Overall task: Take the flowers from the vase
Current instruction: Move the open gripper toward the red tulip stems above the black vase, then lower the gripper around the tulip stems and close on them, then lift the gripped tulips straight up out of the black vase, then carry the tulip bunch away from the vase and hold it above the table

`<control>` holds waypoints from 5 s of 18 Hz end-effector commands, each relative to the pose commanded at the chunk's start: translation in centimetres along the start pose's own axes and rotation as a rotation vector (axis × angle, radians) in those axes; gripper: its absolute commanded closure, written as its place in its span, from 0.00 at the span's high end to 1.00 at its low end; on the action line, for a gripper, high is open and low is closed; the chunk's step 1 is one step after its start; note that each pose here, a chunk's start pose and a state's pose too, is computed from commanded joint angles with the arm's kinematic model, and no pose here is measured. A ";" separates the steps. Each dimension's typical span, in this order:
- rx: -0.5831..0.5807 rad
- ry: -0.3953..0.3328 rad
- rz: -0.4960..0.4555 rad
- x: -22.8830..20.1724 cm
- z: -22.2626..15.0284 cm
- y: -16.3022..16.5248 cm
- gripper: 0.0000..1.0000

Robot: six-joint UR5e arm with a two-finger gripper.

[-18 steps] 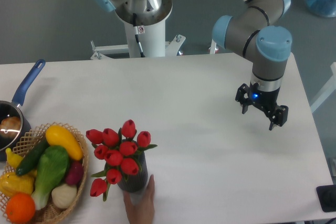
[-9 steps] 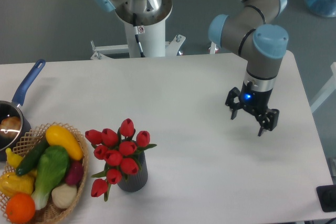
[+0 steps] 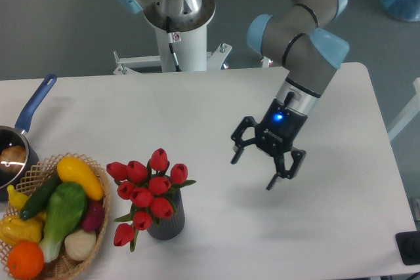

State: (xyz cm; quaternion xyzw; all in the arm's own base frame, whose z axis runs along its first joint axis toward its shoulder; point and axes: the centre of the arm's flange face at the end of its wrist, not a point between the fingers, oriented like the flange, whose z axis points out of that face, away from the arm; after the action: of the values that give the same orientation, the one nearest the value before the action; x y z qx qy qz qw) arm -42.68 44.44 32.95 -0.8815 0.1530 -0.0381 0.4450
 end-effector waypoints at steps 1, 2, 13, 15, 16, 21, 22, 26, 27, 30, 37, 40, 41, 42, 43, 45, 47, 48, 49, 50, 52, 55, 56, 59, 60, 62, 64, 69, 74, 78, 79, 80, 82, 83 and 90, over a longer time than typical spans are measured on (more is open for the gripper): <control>0.004 0.001 0.001 0.6 0.0 -1.2 1.00; 0.006 0.010 0.001 1.2 0.4 -2.2 1.00; 0.097 0.122 -0.119 4.4 4.2 -6.4 1.00; 0.102 0.129 -0.127 4.2 4.6 -6.1 1.00; 0.103 0.133 -0.127 4.1 4.8 -6.0 1.00; 0.107 0.154 -0.093 3.6 7.5 -6.4 1.00; 0.106 0.164 -0.090 3.6 8.2 -6.6 1.00; 0.111 0.173 -0.068 3.6 9.0 -7.7 1.00; 0.111 0.173 -0.066 3.6 9.0 -7.8 0.96; 0.131 0.188 -0.064 3.9 9.3 -8.1 0.37; 0.163 0.189 -0.060 3.8 8.5 -8.4 0.00; 0.186 0.190 -0.065 3.7 7.9 -8.7 0.00; 0.194 0.189 -0.066 3.6 7.6 -8.8 0.00; 0.201 0.185 -0.063 3.6 7.1 -9.0 0.00; 0.209 0.182 -0.070 3.5 6.7 -9.2 0.00; 0.220 0.172 -0.088 3.5 5.5 -10.0 0.00; 0.242 0.162 -0.090 3.7 4.0 -11.0 0.00; 0.250 0.145 -0.095 3.5 2.7 -11.4 0.00; 0.260 0.132 -0.096 3.5 1.5 -12.2 0.00; 0.278 0.129 -0.106 3.6 0.4 -12.9 0.00; 0.327 0.124 -0.130 3.5 -1.9 -13.8 0.00; 0.377 0.133 -0.145 3.9 -3.8 -15.0 0.00; 0.389 0.136 -0.143 4.0 -4.1 -15.2 0.00; 0.421 0.143 -0.129 3.9 -5.1 -16.2 0.00; 0.431 0.146 -0.131 3.9 -5.3 -16.5 0.00; 0.444 0.144 -0.139 3.5 -6.2 -17.0 0.00; 0.452 0.143 -0.148 3.2 -6.8 -17.3 0.00; 0.479 0.123 -0.141 2.2 -8.7 -17.6 0.00; 0.459 -0.013 -0.097 -1.4 -14.2 -17.4 0.00; 0.305 -0.168 -0.068 -3.7 -15.5 -14.1 0.00; 0.274 -0.184 -0.063 -4.0 -15.1 -13.2 0.00; 0.240 -0.202 -0.068 -4.3 -14.9 -12.1 0.00; 0.186 -0.233 -0.075 -4.7 -15.0 -10.1 0.00; 0.180 -0.240 -0.093 -5.0 -15.4 -9.2 0.00; -0.171 -0.309 -0.223 -4.5 -12.3 -1.0 0.00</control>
State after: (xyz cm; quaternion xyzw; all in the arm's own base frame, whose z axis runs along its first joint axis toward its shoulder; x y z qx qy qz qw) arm -49.20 36.85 41.51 -0.9229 -0.0129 0.0619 0.3797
